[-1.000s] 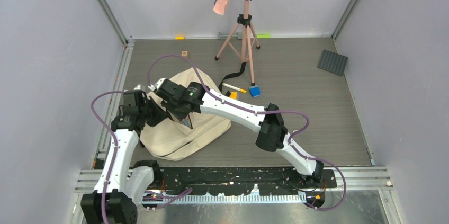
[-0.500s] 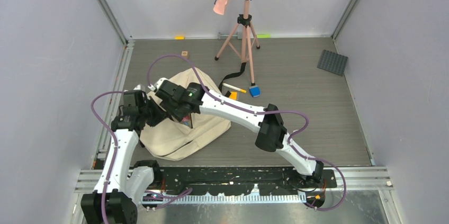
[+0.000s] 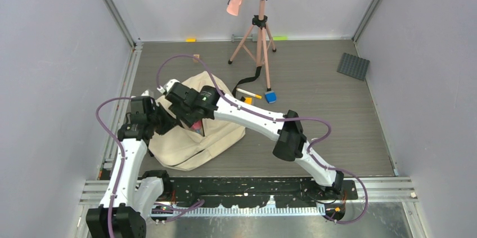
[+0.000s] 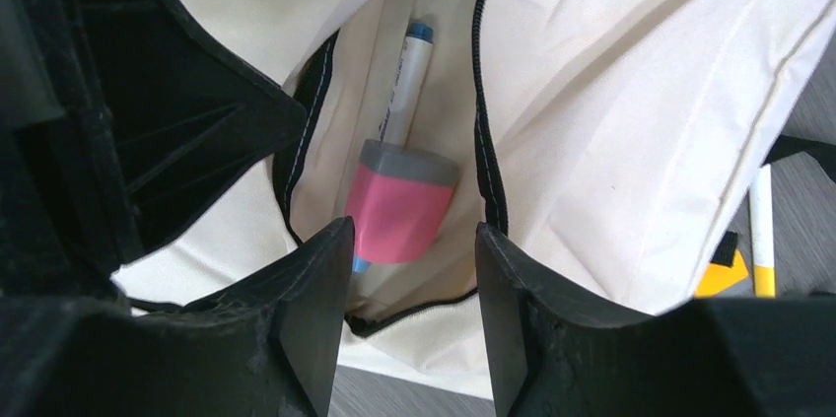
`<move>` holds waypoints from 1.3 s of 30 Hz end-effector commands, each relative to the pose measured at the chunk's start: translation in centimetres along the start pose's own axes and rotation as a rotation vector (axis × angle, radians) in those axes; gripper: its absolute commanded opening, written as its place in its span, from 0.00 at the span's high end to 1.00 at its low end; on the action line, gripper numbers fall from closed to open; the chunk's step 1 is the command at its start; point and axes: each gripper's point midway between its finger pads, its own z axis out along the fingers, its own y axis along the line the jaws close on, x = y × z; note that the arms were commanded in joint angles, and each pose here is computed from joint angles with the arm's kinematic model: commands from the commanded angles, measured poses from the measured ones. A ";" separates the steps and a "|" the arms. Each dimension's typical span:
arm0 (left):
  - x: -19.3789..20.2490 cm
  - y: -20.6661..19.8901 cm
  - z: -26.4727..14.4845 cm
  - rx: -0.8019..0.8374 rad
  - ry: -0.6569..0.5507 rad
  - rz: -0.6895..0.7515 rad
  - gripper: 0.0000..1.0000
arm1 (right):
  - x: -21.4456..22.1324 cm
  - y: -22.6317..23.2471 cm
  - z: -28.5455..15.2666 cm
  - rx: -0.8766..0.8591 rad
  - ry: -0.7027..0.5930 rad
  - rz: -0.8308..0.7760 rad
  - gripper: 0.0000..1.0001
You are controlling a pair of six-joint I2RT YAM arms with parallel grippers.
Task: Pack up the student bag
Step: Place the stationery in the student bag, then pick up the stationery from the center of the board.
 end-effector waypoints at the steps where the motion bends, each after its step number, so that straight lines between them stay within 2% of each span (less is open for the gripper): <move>1: -1.7 -0.8 -1.1 0.013 -0.070 0.016 1.00 | -4.9 -2.1 -7.2 0.018 -0.190 0.072 0.45; 4: -1.4 -0.5 -1.2 0.002 -0.068 0.015 1.00 | -5.9 -3.9 -9.8 0.075 -0.250 0.090 0.42; 7: -1.4 -0.3 -1.3 -0.006 -0.073 0.015 1.00 | -5.5 -6.0 -10.6 0.146 -0.255 0.091 0.38; 10: -1.4 -0.1 -1.3 -0.011 -0.082 0.016 1.00 | -4.8 -9.8 -11.4 0.232 -0.250 0.160 0.37; 16: -1.6 0.1 -1.2 -0.023 -0.085 0.024 1.00 | -0.1 -17.8 -10.1 0.336 -0.165 0.357 0.31; 20: -2.0 0.0 -1.2 -0.032 -0.087 0.028 1.00 | 4.8 -22.1 -7.8 0.297 -0.080 0.410 0.27; 22: -2.1 0.0 -1.2 -0.033 -0.088 0.020 1.00 | 8.8 -22.9 -5.8 0.248 -0.010 0.393 0.25; 23: -2.1 -0.1 -1.3 -0.031 -0.091 0.015 1.00 | 8.7 -23.4 -5.6 0.210 -0.038 0.395 0.24; 24: -2.1 -0.2 -1.4 -0.030 -0.093 0.012 1.00 | 10.4 -23.2 -4.8 0.183 -0.005 0.360 0.23; 28: -1.9 0.3 -1.3 -0.041 -0.104 -0.001 1.00 | 12.8 -23.8 -2.3 0.133 0.022 0.253 0.22; 32: -1.6 0.4 -1.2 -0.040 -0.099 -0.014 1.00 | 14.2 -23.7 0.8 0.062 0.082 0.195 0.22; 39: -2.0 0.6 -1.9 -0.062 -0.112 0.019 1.00 | 14.0 -23.4 4.7 -0.039 0.112 0.109 0.21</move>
